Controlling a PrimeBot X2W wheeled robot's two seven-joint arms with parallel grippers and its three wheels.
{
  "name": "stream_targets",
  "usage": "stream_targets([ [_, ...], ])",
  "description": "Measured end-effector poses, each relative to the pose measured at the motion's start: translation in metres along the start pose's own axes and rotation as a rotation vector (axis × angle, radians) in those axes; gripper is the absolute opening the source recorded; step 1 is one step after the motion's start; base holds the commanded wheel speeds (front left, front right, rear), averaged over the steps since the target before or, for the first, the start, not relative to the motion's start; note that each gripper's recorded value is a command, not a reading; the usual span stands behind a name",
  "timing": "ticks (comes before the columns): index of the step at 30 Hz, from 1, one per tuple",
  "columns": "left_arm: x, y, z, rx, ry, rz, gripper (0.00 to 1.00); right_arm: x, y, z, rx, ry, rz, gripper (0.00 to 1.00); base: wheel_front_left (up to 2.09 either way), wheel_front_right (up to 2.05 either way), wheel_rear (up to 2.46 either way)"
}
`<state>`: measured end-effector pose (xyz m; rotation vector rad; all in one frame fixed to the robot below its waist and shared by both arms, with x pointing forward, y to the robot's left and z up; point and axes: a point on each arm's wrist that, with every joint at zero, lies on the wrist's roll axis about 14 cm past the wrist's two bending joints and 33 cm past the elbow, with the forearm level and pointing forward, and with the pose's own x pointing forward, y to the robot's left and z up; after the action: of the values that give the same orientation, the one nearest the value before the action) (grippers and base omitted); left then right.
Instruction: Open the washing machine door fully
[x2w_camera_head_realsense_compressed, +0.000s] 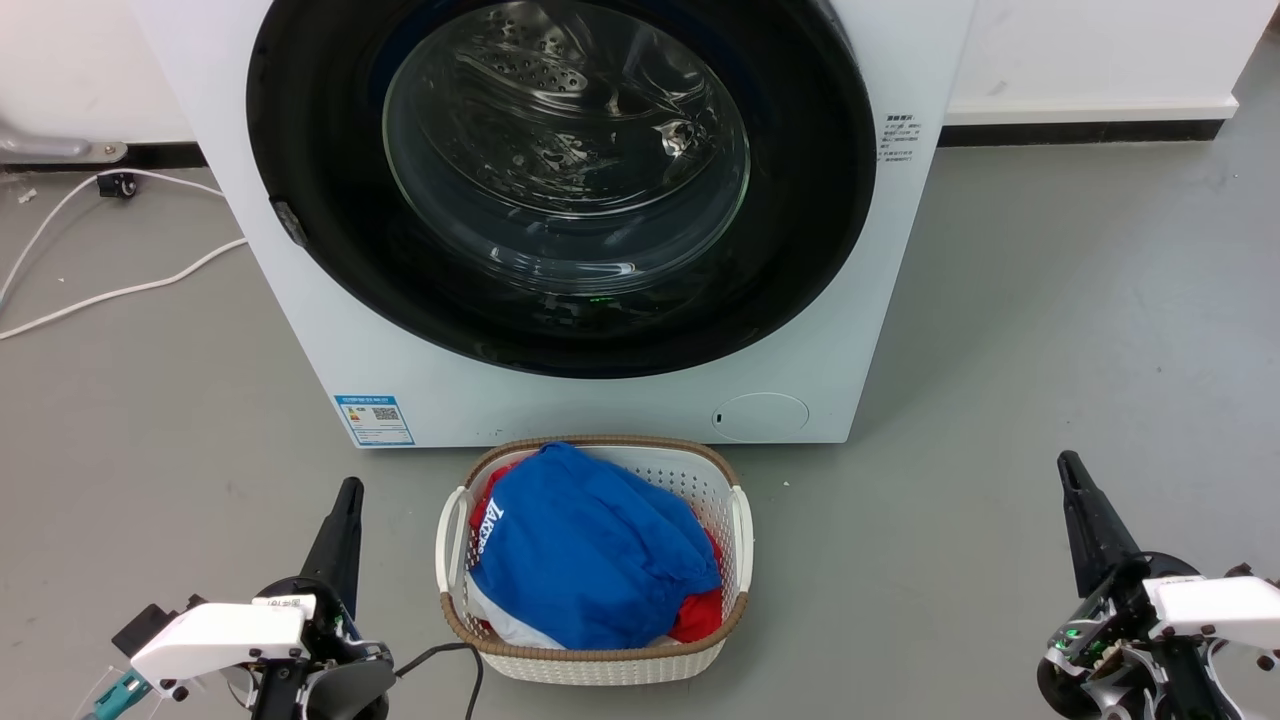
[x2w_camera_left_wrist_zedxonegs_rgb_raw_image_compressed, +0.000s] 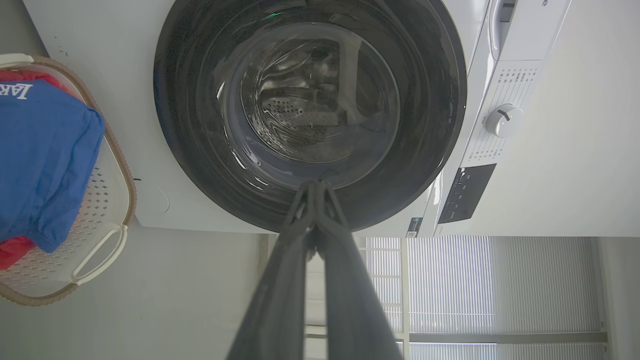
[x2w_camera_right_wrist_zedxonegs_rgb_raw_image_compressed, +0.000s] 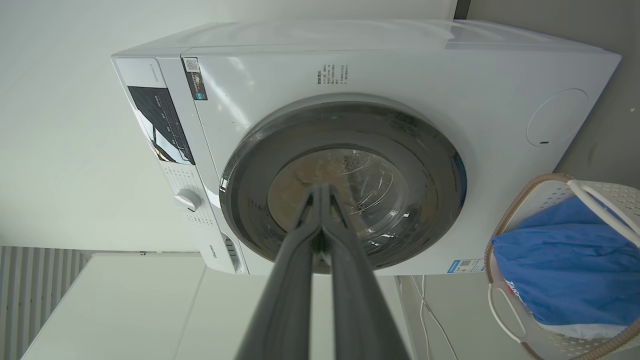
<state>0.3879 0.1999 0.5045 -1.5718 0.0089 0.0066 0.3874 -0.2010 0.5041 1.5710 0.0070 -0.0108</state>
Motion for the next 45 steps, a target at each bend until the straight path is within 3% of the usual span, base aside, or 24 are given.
stream_targets([
  [21, 0.0, 0.0, 0.0, 0.0, -0.001, 0.0, 0.0, 0.0, 0.0, 0.0, 0.0, 0.001, 0.0, 0.0, 0.0, 0.0, 0.0],
  [22, -0.001, 0.003, 0.0, -0.001, 0.0, 0.008, 1.0, -0.001, -0.003, 0.0, 0.001, 0.001, -0.008, 1.0, 0.0, 0.0, 0.0],
  [27, -0.011, 0.025, -0.003, -0.007, 0.002, 0.074, 1.0, -0.012, -0.025, 0.0, 0.006, -0.004, -0.073, 1.0, 0.0, 0.0, 0.0],
  [35, -0.009, 0.016, -0.013, 0.02, 0.01, 0.046, 1.0, -0.012, -0.021, -0.006, -0.023, -0.006, -0.06, 1.0, 0.0, 0.0, 0.0],
  [45, -0.008, 0.007, -0.015, 0.172, 0.002, 0.02, 1.0, -0.013, -0.016, -0.008, -0.188, -0.003, -0.046, 1.0, 0.0, 0.0, 0.0],
])
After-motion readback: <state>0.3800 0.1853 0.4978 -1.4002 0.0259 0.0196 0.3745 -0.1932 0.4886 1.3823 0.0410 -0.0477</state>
